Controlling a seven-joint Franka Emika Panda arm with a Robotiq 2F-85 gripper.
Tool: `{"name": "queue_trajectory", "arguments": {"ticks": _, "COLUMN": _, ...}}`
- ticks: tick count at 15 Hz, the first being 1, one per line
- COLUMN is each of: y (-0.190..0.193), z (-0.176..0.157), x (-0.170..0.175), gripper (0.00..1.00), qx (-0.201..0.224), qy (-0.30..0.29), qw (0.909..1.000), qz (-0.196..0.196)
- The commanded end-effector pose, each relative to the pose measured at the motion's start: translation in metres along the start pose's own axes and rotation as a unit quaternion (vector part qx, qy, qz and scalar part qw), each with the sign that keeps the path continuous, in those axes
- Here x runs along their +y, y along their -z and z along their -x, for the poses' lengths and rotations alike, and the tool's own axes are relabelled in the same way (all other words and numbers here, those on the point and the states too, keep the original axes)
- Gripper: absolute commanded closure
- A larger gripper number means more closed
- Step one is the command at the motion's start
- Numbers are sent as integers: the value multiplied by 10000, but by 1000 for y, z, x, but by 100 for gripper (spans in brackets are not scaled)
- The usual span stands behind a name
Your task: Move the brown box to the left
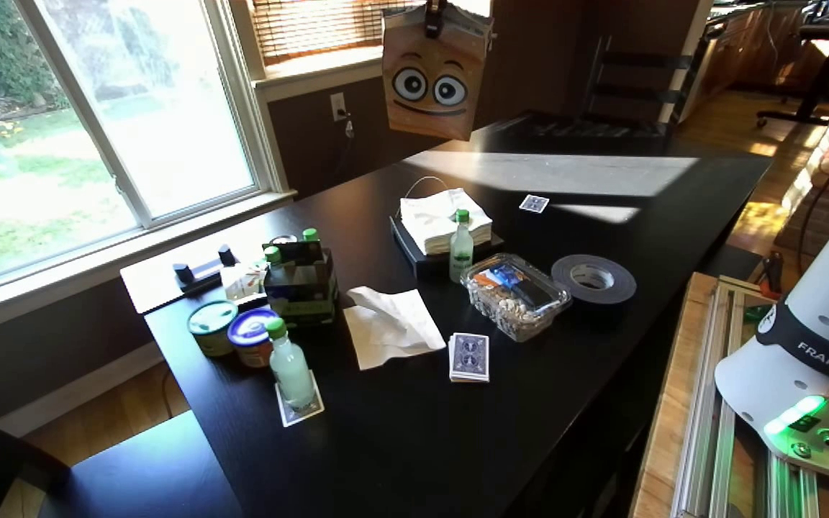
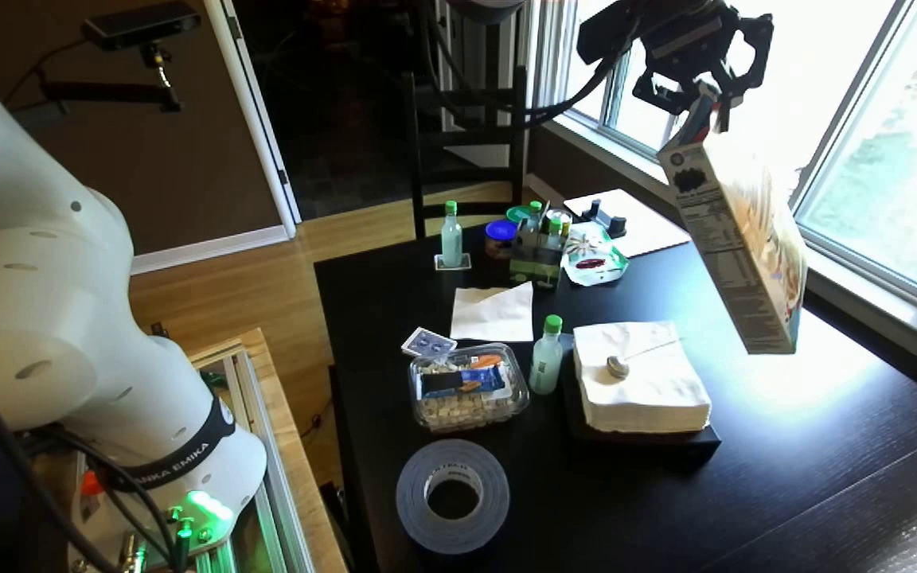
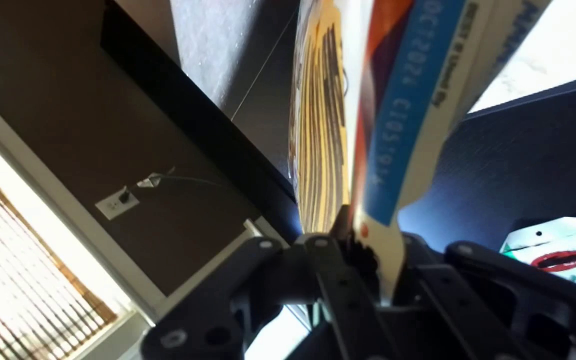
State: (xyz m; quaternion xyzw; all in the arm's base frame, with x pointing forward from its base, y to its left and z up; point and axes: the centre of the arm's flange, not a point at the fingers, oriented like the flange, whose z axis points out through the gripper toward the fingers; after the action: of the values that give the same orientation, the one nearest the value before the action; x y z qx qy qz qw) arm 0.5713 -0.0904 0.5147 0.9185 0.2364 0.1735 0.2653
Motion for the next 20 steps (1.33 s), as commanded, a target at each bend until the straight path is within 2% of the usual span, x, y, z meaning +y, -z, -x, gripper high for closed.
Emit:
{"name": "queue_trajectory", "arguments": {"ticks": 1, "y": 13, "z": -41, "x": 33, "gripper": 98, "qx": 512, "qy": 835, "qw": 9952, "qz": -49}}
{"name": "queue_trajectory", "arguments": {"ticks": 4, "y": 5, "z": -83, "x": 41, "gripper": 98, "qx": 1135, "qy": 1195, "qw": 9860, "qz": -269}}
{"name": "queue_trajectory", "arguments": {"ticks": 5, "y": -2, "z": -101, "x": 45, "gripper": 98, "qx": 1399, "qy": 1086, "qw": 9831, "qz": -457}}
{"name": "queue_trajectory", "arguments": {"ticks": 6, "y": 9, "z": -58, "x": 17, "gripper": 98, "qx": 952, "qy": 951, "qw": 9905, "qz": -300}}
{"name": "queue_trajectory", "arguments": {"ticks": 7, "y": 4, "z": -65, "x": 15, "gripper": 92, "qx": 1009, "qy": 981, "qw": 9894, "qz": -352}}
{"name": "queue_trajectory", "arguments": {"ticks": 11, "y": -5, "z": -61, "x": 11, "gripper": 92, "qx": 906, "qy": 950, "qw": 9905, "qz": -419}}
{"name": "queue_trajectory", "arguments": {"ticks": 12, "y": -5, "z": -61, "x": 12, "gripper": 98, "qx": 907, "qy": 945, "qw": 9905, "qz": -415}}
{"name": "queue_trajectory", "arguments": {"ticks": 15, "y": -17, "z": -84, "x": 21, "gripper": 98, "qx": 1199, "qy": 1498, "qw": 9806, "qz": -399}}
{"name": "queue_trajectory", "arguments": {"ticks": 17, "y": -28, "z": -102, "x": 26, "gripper": 98, "qx": 1263, "qy": 2033, "qw": 9705, "qz": -299}}
{"name": "queue_trajectory", "arguments": {"ticks": 20, "y": -45, "z": -131, "x": 35, "gripper": 98, "qx": 1509, "qy": 2435, "qw": 9573, "qz": -383}}
